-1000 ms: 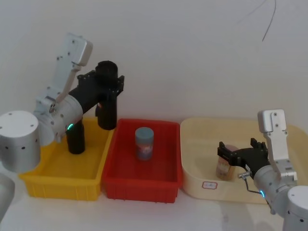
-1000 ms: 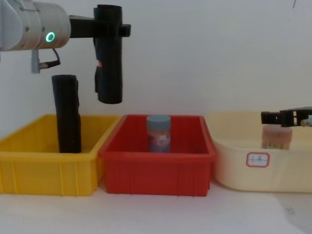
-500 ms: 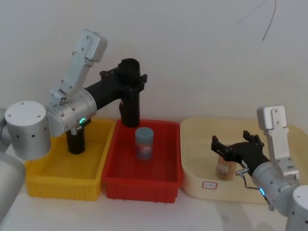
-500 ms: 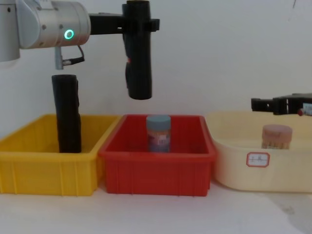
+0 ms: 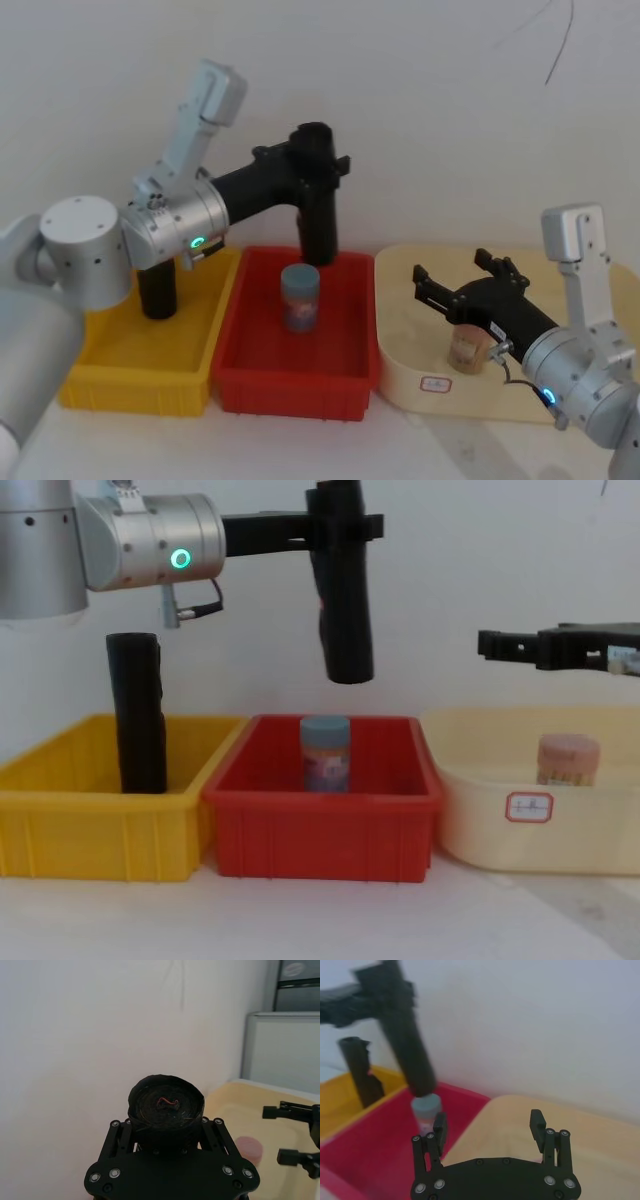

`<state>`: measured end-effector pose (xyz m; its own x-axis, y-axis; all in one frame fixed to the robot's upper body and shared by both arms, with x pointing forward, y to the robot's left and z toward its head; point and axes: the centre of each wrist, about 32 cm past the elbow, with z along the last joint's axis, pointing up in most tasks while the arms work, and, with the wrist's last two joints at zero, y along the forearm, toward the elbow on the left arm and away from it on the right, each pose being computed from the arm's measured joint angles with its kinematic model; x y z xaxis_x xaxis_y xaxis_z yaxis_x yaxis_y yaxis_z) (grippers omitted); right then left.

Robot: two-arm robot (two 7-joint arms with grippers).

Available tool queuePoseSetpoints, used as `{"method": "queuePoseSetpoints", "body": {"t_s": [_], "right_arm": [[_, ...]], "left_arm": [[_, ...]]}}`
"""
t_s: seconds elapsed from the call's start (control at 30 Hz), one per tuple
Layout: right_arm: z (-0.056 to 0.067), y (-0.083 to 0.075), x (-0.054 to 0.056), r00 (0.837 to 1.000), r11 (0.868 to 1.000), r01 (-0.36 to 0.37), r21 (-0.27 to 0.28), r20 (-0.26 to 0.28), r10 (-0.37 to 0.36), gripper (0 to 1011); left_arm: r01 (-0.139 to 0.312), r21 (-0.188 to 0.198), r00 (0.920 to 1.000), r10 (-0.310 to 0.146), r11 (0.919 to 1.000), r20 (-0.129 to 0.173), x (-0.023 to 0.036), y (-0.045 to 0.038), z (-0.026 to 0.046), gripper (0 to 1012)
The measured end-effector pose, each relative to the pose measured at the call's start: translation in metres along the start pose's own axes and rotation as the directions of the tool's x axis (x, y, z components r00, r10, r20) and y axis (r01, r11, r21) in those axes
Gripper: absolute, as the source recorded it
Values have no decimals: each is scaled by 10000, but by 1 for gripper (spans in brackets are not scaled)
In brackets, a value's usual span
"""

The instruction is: Pick up the garbage bag with the one hand and transfer it to the other hand.

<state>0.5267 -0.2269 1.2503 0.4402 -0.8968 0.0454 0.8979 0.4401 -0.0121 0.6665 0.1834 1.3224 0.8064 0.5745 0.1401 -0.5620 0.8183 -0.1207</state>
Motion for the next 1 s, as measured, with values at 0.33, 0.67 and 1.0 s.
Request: {"method": "queuePoseSetpoints", "body": {"t_s": [0.33, 0.67, 1.0], "right_arm": [[26, -8, 24, 9969, 9966, -790, 214, -22, 791, 1004], [-41, 109, -41, 9990, 9994, -333, -40, 282, 334, 1004], [-112, 268, -116, 9982, 9996, 197, -207, 564, -185, 1004]], "left_arm": [[1413, -216, 9897, -1417, 9897, -191, 129, -317, -96, 519], [2362, -251, 9712, -2368, 9714, -260, 177, -512, -133, 519], [2909, -220, 9563, -2914, 9565, -245, 183, -579, -146, 519]]}}
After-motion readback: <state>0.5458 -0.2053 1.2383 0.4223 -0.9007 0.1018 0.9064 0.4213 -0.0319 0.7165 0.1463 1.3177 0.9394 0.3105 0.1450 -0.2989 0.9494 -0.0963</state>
